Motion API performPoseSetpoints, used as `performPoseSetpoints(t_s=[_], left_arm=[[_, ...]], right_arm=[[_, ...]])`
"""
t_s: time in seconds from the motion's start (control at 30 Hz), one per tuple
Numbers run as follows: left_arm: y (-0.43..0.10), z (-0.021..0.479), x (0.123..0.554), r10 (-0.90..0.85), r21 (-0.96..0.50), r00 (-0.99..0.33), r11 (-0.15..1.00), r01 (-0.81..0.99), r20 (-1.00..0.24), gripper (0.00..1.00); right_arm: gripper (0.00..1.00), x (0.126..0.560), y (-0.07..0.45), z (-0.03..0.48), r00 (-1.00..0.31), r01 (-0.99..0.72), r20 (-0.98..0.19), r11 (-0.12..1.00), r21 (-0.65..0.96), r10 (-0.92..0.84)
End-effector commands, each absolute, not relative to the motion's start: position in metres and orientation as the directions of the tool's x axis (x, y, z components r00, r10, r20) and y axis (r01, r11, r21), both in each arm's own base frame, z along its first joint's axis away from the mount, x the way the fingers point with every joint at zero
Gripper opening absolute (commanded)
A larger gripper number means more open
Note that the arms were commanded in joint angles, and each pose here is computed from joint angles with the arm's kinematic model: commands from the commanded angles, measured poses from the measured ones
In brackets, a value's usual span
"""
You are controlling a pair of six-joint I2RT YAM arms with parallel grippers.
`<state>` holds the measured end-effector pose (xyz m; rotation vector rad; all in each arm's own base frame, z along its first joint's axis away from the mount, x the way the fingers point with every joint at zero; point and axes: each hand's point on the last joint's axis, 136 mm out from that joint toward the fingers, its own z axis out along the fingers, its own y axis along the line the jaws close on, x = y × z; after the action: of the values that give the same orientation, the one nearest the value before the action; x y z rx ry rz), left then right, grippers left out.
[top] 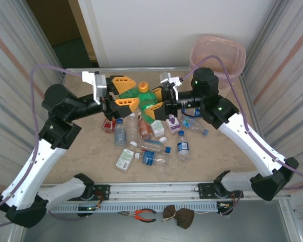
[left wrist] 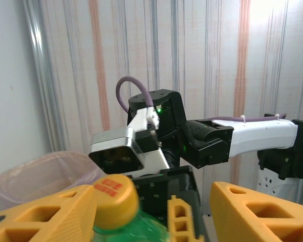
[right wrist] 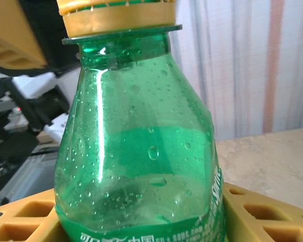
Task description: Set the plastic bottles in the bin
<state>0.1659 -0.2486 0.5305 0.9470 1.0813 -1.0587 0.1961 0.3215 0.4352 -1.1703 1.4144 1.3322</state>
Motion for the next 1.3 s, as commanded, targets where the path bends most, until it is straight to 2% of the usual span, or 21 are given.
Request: performPoseSetpoints(t_s=[0.0, 0.27, 0.43, 0.53, 0.73, 0.93, 1.27], left_arm=[[-0.243, 0.522, 0.171, -0.159, 0.098, 0.151, 0.299, 0.949, -0.976, 0.61], [-0.24, 0.484, 0.201, -0.086, 0.027, 0.07, 0.421, 0.907, -0.994, 0.6], [-0.239, 0.458, 0.218, -0.024, -0.006, 0.006, 0.485, 0.875, -1.0, 0.6], [-0.239, 0.447, 0.223, 0.0, -0.018, -0.02, 0.501, 0.865, -1.0, 0.6], [-0.24, 0.435, 0.227, 0.017, -0.032, -0.048, 0.506, 0.862, -0.999, 0.6], [-0.242, 0.428, 0.232, 0.026, -0.042, -0.064, 0.514, 0.857, -0.998, 0.59], [-0.242, 0.418, 0.236, 0.039, -0.048, -0.08, 0.523, 0.851, -0.996, 0.58]], right_arm=[[0.48, 0.216, 0.308, 0.456, -0.206, -0.974, -0.978, 0.102, 0.202, -0.03], [0.47, 0.297, 0.261, 0.463, -0.296, -0.87, -0.954, 0.401, 0.287, 0.04], [0.48, 0.36, 0.209, 0.463, -0.352, -0.693, -0.926, 0.627, 0.354, 0.135], [0.46, 0.393, 0.174, 0.461, -0.382, -0.574, -0.904, 0.717, 0.396, 0.193], [0.44, 0.449, 0.103, 0.456, -0.413, -0.345, -0.855, 0.815, 0.467, 0.314], [0.44, 0.497, 0.042, 0.426, -0.465, -0.077, -0.805, 0.889, 0.452, 0.369], [0.44, 0.54, -0.002, 0.345, -0.611, 0.163, -0.697, 0.921, 0.353, 0.375]])
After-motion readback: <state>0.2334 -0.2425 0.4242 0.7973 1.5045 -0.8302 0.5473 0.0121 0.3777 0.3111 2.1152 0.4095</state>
